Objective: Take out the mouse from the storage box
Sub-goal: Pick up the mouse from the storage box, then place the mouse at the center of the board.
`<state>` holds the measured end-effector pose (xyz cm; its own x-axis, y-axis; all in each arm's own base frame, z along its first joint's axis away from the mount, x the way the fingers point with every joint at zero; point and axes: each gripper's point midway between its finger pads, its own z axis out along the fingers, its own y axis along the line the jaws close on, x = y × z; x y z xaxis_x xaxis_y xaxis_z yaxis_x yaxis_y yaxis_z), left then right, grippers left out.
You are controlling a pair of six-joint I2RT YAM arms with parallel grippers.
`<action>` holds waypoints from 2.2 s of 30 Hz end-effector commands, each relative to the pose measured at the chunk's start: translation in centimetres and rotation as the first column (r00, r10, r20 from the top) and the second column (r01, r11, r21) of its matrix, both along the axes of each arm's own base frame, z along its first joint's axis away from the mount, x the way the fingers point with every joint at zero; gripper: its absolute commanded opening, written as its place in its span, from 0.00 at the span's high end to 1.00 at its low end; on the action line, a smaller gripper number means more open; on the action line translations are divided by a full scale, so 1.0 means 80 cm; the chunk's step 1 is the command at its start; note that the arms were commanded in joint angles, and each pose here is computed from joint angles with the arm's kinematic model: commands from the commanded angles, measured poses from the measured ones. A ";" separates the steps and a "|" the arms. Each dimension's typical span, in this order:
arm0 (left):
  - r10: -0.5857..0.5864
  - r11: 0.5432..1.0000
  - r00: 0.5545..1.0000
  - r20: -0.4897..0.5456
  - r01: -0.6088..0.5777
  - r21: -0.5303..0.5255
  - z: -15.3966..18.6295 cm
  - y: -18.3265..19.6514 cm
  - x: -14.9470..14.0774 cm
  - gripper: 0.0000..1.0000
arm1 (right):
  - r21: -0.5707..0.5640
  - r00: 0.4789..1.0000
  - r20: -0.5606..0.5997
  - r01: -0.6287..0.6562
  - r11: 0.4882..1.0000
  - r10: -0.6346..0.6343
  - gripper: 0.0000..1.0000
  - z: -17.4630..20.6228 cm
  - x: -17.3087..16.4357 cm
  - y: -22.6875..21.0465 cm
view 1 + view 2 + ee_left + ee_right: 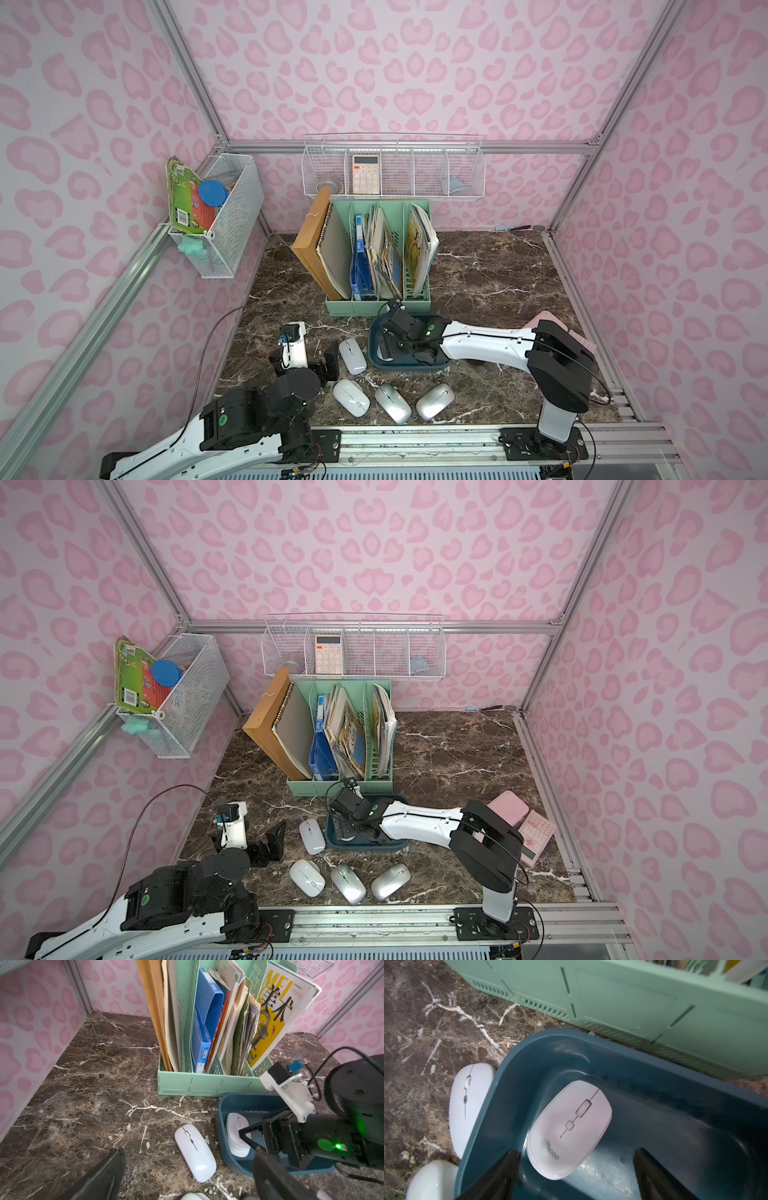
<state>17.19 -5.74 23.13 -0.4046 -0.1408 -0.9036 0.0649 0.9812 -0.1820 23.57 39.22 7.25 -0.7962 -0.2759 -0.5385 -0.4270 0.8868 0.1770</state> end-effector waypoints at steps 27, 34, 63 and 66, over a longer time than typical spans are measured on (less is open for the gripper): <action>0.039 0.999 0.999 0.031 -0.038 -0.034 0.000 0.019 -0.004 0.01 | -0.224 0.989 -0.059 0.123 0.967 -0.139 0.17 -0.049 0.001 -0.002; 0.038 0.999 0.999 0.031 -0.037 -0.034 0.000 0.019 -0.004 0.01 | -0.238 0.988 -0.061 0.123 0.963 -0.142 0.22 -0.057 0.001 -0.005; 0.038 0.999 0.999 0.032 -0.037 -0.016 -0.001 0.017 -0.002 0.01 | -0.143 0.987 0.059 0.159 0.977 -0.152 0.45 0.034 -0.007 -0.055; 0.038 0.999 0.999 0.033 -0.037 -0.014 -0.001 0.017 -0.002 0.01 | -0.142 0.984 0.069 0.173 0.975 -0.165 0.45 0.046 -0.014 -0.071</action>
